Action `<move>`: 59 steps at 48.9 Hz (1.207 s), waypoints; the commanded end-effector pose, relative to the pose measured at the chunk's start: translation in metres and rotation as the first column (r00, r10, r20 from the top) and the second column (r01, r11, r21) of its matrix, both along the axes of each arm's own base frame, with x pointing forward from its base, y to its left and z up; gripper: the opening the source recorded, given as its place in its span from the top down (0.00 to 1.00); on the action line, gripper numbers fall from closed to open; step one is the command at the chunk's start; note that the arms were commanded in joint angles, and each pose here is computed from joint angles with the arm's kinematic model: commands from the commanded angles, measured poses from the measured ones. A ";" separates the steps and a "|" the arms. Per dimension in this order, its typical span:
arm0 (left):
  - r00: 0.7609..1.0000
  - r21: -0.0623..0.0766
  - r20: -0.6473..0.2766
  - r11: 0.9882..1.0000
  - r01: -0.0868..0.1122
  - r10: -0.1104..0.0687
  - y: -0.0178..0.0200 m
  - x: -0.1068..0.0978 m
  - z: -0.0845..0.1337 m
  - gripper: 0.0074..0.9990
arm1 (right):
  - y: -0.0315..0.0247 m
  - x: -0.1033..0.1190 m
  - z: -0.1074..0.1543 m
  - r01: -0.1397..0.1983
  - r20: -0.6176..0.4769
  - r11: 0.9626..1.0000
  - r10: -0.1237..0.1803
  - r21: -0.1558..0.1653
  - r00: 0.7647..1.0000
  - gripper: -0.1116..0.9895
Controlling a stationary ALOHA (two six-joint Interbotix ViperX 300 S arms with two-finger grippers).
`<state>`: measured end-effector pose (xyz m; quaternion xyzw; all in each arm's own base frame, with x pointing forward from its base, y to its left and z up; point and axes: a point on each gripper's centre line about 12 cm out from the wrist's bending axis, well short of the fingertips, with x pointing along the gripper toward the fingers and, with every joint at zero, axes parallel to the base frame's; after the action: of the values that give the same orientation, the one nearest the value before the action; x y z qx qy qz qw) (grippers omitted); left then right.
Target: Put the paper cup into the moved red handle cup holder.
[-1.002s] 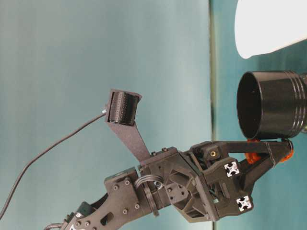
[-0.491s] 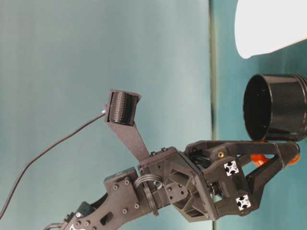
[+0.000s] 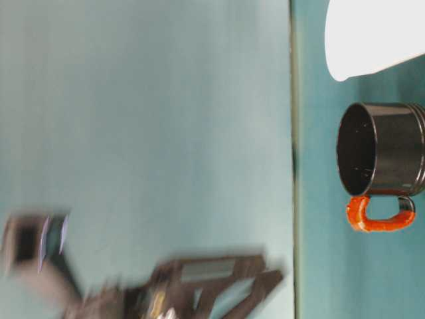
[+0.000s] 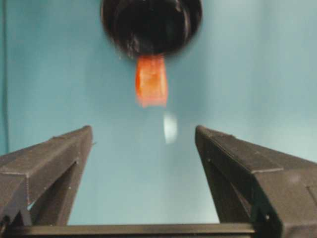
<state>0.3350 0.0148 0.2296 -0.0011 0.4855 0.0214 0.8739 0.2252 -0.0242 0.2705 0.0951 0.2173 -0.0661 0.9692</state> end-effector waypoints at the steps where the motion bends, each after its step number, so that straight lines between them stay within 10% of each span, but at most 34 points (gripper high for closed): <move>1: 1.000 -0.002 0.031 1.000 -0.003 0.003 -0.0014 -0.014 0.009 0.08 | -0.0031 0.018 0.002 0.008 -0.031 1.000 -0.008 0.012 0.999 0.96; 13: 0.999 -0.029 0.027 0.999 -0.044 0.044 -0.0022 -0.035 0.004 0.08 | -0.0126 0.056 -0.032 0.029 -0.260 0.999 -0.017 0.043 0.965 0.64; 25: 0.998 -0.039 0.020 0.997 -0.059 0.060 -0.0023 -0.038 0.000 0.08 | -0.0289 0.082 -0.073 0.079 -0.523 0.994 -0.025 0.080 0.852 0.05; 42: 0.998 -0.040 0.003 0.997 -0.062 0.063 -0.0023 -0.040 -0.006 0.08 | -0.0334 0.115 -0.121 0.088 -0.638 0.992 -0.007 0.095 0.770 0.05; 59: 0.998 -0.041 0.026 0.997 -0.060 0.061 -0.0024 -0.039 -0.010 0.08 | -0.0303 0.114 -0.134 0.086 -0.671 0.991 0.005 0.102 0.742 0.07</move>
<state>0.2929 0.0126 0.2148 -0.0342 0.4864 0.0389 0.8722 0.3372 -0.0572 0.1337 0.1265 0.5555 -0.1034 0.8153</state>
